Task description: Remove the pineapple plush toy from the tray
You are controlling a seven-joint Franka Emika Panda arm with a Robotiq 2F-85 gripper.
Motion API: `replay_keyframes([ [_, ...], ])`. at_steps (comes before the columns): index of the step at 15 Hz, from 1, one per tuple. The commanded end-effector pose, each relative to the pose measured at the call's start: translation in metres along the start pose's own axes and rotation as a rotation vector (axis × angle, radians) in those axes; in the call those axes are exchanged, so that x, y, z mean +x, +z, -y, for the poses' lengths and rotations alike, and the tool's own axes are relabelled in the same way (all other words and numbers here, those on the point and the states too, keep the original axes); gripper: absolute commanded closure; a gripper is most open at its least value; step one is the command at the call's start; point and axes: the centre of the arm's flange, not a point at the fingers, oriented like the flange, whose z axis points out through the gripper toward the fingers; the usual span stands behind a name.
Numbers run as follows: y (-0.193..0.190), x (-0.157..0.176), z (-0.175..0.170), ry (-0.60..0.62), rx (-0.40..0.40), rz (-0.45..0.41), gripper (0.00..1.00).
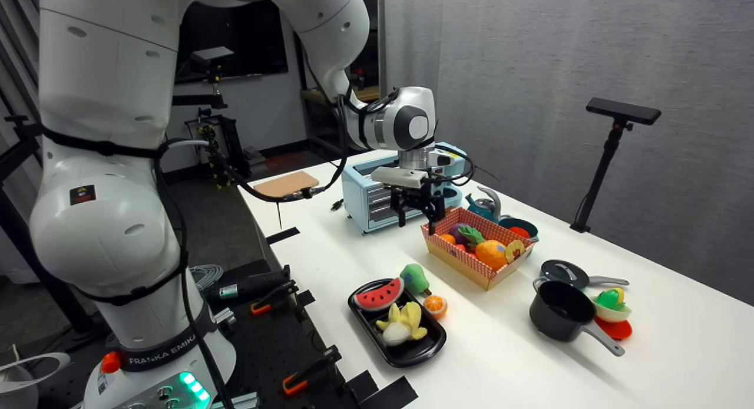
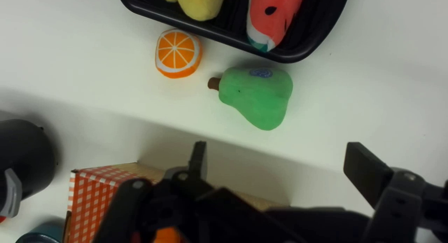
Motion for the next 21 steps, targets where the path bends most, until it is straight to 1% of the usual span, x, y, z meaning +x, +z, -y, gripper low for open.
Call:
replay_keyframes([
  [1, 0.000, 0.008, -0.003, -0.035, -0.037, 0.003, 0.00],
  [8, 0.001, 0.007, -0.005, -0.062, -0.057, 0.019, 0.00],
  [16, 0.002, 0.007, -0.003, -0.025, -0.038, 0.002, 0.00],
  [17, -0.018, 0.033, 0.011, -0.027, -0.033, 0.011, 0.00],
  [21, -0.063, 0.074, 0.027, -0.034, -0.008, -0.003, 0.00],
])
